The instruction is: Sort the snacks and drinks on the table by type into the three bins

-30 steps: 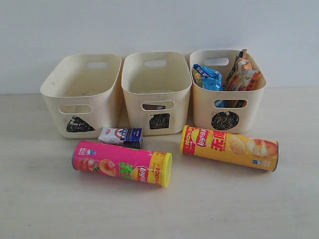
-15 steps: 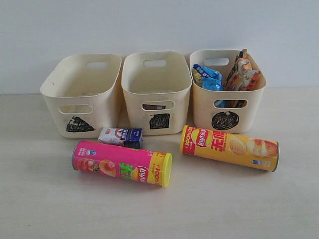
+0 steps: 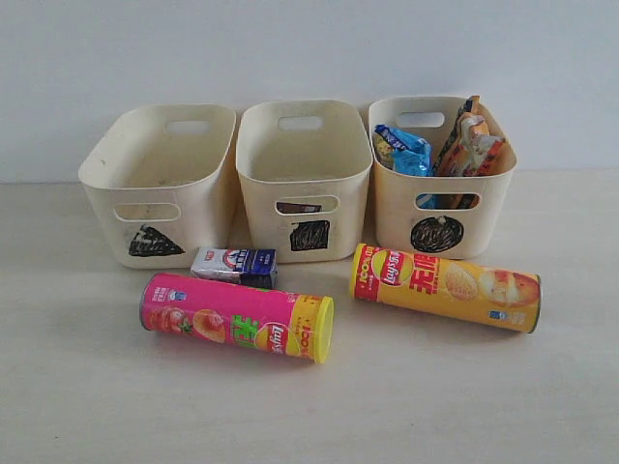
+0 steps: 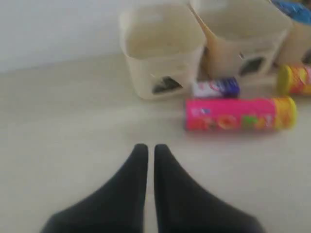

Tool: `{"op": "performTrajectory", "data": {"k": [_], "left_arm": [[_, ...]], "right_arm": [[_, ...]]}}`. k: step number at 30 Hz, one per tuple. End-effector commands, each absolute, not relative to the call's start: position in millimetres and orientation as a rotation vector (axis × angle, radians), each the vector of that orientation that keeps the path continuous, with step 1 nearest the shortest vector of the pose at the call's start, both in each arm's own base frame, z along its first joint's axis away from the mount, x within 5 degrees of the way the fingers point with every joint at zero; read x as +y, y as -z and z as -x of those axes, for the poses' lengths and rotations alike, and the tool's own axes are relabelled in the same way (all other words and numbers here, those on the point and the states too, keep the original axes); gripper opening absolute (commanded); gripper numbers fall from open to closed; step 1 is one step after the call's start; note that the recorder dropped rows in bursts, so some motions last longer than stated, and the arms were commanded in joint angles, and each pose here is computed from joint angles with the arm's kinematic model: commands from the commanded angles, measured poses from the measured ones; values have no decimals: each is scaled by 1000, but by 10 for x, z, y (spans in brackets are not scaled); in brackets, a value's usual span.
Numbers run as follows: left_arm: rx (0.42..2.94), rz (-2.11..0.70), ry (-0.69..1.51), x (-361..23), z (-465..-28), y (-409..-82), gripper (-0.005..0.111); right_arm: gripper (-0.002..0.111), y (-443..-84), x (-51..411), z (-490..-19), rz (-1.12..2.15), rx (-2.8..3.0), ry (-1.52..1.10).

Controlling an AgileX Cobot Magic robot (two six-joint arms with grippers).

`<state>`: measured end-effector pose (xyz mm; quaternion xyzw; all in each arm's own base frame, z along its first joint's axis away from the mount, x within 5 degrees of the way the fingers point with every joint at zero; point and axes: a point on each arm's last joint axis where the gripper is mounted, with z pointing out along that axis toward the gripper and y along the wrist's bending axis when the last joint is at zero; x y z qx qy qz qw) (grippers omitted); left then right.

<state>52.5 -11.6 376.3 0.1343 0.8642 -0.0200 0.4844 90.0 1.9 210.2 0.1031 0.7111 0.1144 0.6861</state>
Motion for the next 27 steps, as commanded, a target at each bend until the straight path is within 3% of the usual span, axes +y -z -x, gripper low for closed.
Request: {"op": "performTrajectory", "data": {"k": [1,5,10,22,25,26,27], "left_arm": [[2261,-621,273,-383,-759,-3878,4],[2137,-1001,529,-757,-1045,-3978,4],[2042,-1359,524,-1026,-1322,-3854,4],[2043,-1729,-18,-1424,-1857,-3605,6],[2055,-1817,-133,-1517,-2000,-3445,21],[2064,-1851,-158,-1591,-2092,-3331,37],[2058,-1854,-163,-1626,-2131,-3292,45]], "right_arm": [[0,-2080,20,-895,-222,1607,-248],[0,-2080,20,-895,-224,1607,-249],[0,-2080,20,-895,-224,1607,-249],[0,-2080,20,-895,-224,1607,-249],[0,-2080,20,-895,-224,1607,-249],[0,-2080,20,-895,-224,1607,-249],[0,-2080,20,-895,-224,1607,-249]]}}
